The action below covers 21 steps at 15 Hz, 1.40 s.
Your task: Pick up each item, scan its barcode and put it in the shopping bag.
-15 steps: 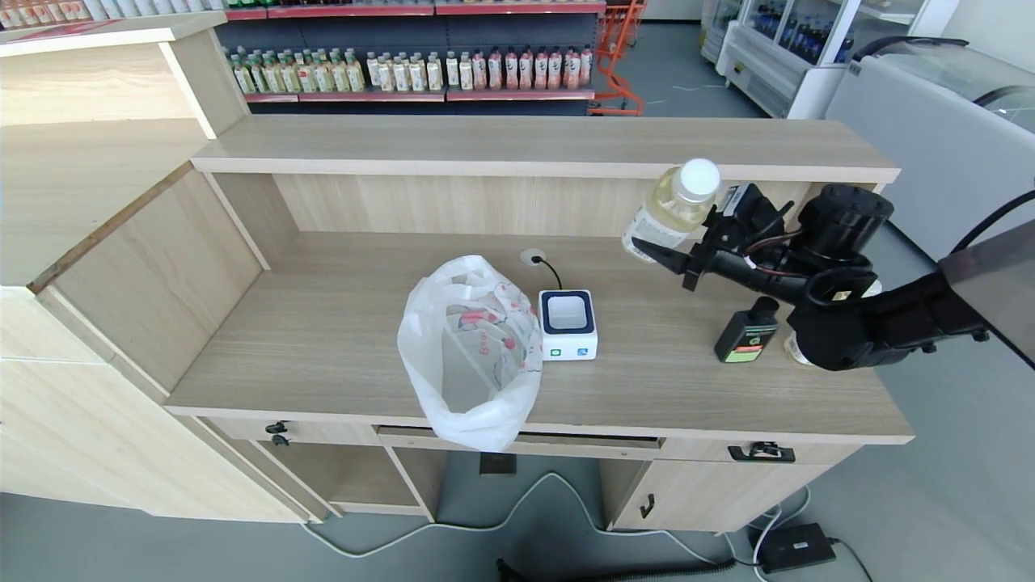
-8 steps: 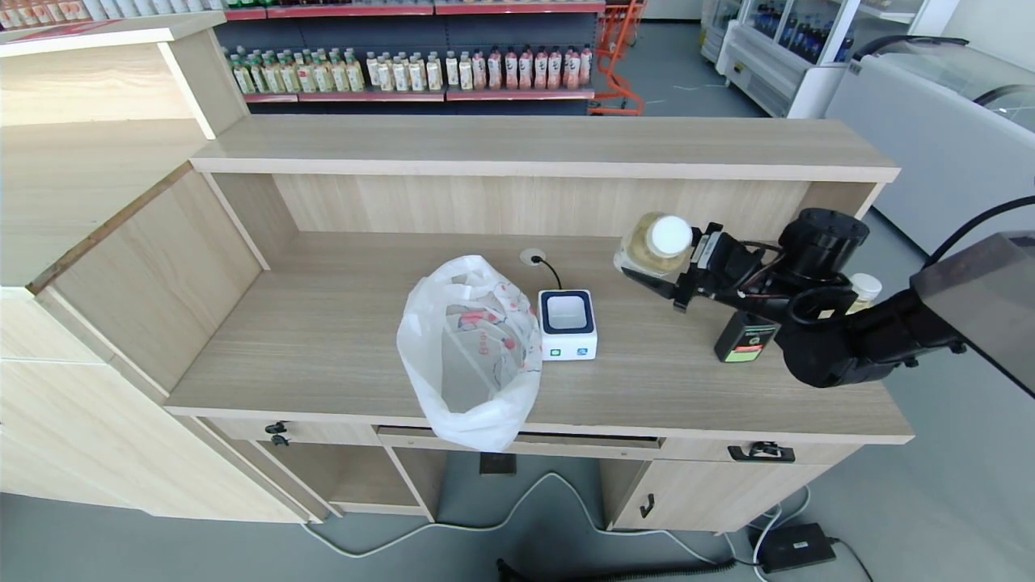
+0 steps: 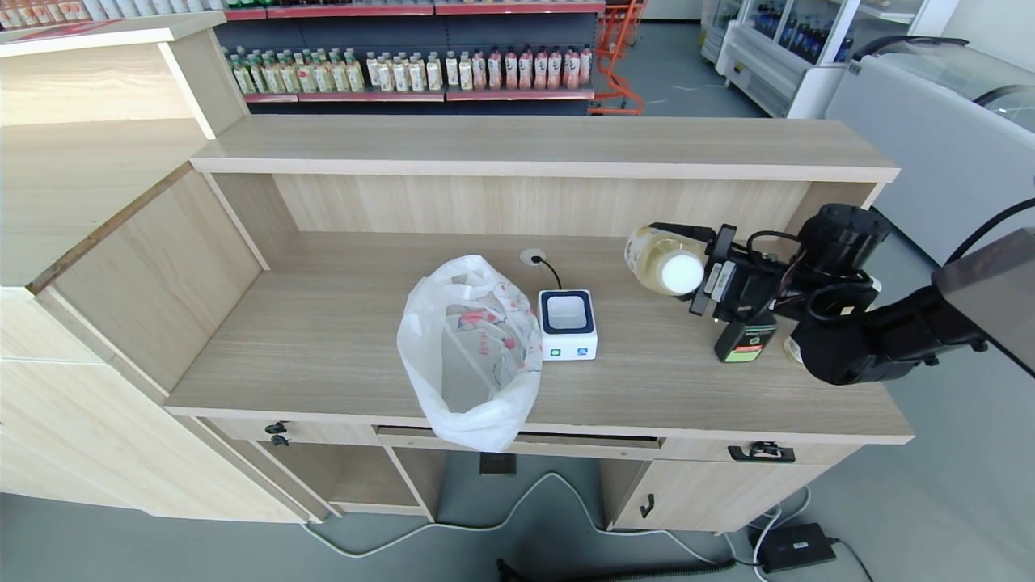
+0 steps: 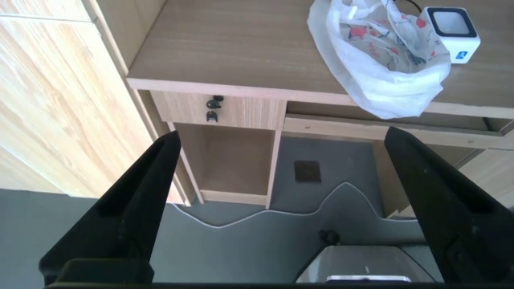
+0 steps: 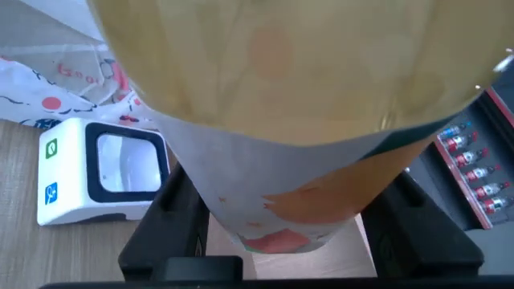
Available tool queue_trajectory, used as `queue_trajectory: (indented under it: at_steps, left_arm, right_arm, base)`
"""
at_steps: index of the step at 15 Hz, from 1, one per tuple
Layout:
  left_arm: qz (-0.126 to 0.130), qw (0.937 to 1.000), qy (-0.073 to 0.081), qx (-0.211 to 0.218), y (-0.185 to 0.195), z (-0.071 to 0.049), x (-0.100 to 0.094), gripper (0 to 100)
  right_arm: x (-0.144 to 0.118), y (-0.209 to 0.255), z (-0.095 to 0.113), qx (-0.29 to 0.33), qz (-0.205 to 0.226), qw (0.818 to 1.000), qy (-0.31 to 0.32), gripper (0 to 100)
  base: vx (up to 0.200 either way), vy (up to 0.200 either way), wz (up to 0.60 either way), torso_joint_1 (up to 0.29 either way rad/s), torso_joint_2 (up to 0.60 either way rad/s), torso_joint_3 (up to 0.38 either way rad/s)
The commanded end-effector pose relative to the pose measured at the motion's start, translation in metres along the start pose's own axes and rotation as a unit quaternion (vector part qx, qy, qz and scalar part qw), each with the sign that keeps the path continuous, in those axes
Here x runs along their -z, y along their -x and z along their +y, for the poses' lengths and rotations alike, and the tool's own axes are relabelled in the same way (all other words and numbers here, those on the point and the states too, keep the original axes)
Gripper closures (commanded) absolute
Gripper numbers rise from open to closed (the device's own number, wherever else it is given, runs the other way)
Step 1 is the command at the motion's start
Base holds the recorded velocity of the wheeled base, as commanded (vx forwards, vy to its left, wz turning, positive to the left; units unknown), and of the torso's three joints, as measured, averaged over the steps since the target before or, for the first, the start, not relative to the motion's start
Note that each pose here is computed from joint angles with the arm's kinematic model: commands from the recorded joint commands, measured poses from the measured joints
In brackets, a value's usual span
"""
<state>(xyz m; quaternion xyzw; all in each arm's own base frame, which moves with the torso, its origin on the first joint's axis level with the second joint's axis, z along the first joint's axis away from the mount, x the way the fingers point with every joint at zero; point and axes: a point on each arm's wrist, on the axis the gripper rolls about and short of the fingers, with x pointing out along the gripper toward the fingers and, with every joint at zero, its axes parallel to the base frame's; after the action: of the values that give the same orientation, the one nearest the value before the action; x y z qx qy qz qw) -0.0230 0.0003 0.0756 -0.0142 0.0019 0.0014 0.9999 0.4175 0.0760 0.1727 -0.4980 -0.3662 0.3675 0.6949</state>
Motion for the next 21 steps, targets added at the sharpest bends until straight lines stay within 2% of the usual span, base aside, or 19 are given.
queue_trajectory:
  at_steps: [1, 3, 4, 9, 12, 15, 18, 21]
  left_arm:
    - [0.0, 1.0, 0.0, 0.0, 0.0, 0.0, 0.0, 0]
    - [0.0, 1.0, 0.0, 0.0, 0.0, 0.0, 0.0, 0]
    - [0.0, 1.0, 0.0, 0.0, 0.0, 0.0, 0.0, 0]
    - [0.0, 1.0, 0.0, 0.0, 0.0, 0.0, 0.0, 0]
    - [0.0, 1.0, 0.0, 0.0, 0.0, 0.0, 0.0, 0]
    - [0.0, 1.0, 0.0, 0.0, 0.0, 0.0, 0.0, 0]
    - [0.0, 1.0, 0.0, 0.0, 0.0, 0.0, 0.0, 0]
    - [0.0, 1.0, 0.0, 0.0, 0.0, 0.0, 0.0, 0]
  right_arm:
    - [-0.001, 0.017, -0.012, 0.002, 0.013, 1.0, 0.027, 100]
    - [-0.003, 0.041, -0.034, 0.009, 0.024, 0.991, 0.128, 100]
    - [-0.003, 0.049, -0.039, -0.004, 0.001, 0.99, 0.143, 100]
    - [0.0, 0.064, -0.043, -0.024, -0.004, 0.99, 0.137, 100]
    - [0.004, 0.053, -0.026, -0.047, -0.012, 0.996, 0.074, 100]
    - [0.004, 0.043, -0.018, -0.043, -0.022, 0.995, 0.084, 100]
    - [0.014, 0.04, -0.011, -0.025, 0.001, 0.996, 0.087, 100]
    - [0.024, 0.035, -0.015, -0.014, 0.0, 0.995, 0.101, 100]
  base:
    - [0.0, 0.0, 0.0, 0.0, 0.0, 0.0]
    - [0.0, 0.0, 0.0, 0.0, 0.0, 0.0]
    - [0.0, 0.0, 0.0, 0.0, 0.0, 0.0]
    - [0.0, 0.0, 0.0, 0.0, 0.0, 0.0]
    - [0.0, 0.0, 0.0, 0.0, 0.0, 0.0]
    - [0.0, 0.0, 0.0, 0.0, 0.0, 0.0]
    - [0.0, 0.0, 0.0, 0.0, 0.0, 0.0]
    - [0.0, 0.0, 0.0, 0.0, 0.0, 0.0]
